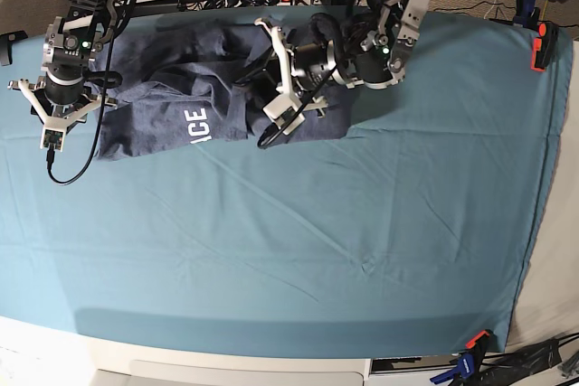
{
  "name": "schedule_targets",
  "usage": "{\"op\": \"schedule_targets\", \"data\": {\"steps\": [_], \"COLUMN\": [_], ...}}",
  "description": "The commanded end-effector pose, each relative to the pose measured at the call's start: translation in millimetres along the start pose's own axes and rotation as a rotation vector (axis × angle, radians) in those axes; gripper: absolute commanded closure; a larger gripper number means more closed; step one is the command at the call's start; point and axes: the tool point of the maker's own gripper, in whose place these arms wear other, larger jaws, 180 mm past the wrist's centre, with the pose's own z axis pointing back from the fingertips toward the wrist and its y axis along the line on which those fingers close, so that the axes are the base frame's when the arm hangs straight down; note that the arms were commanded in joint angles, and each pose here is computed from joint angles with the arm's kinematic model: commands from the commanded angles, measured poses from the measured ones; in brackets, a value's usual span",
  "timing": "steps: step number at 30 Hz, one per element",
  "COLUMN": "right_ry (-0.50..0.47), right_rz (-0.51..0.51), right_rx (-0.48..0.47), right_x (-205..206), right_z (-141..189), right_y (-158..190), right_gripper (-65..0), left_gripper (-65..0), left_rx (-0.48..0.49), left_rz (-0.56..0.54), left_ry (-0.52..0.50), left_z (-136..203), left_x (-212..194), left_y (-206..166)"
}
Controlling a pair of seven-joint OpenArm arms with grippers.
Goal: Fold the T-shirt properly
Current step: 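Lower the hem end onto the shirt middle and open the left gripper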
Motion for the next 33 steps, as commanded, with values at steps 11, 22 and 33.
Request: {"op": "schedule_targets", "data": {"steps": [11,22,33], "right_ry": [-0.051,-0.054,-0.057], "right_rz": [0.005,-0.020,-0.020], "right_rx": [-0.026,0.001,0.001], "right_x": [14,14,15], "right_z": [1,1,1], "right_y": [-9,-4,-5], "right_gripper": [-15.7,-15.7,-15.7], "left_gripper": [-19.4,-19.4,-19.4], "left_rx": [-0.031,-0.031,0.002], "left_rz": [-0.023,-0.038,-0.152], "left_ry": [-0.093,-0.115,-0.131], "left_z": [-2,-8,-8], "left_x": [26,36,64], "left_y": [-9,-14,1]}}
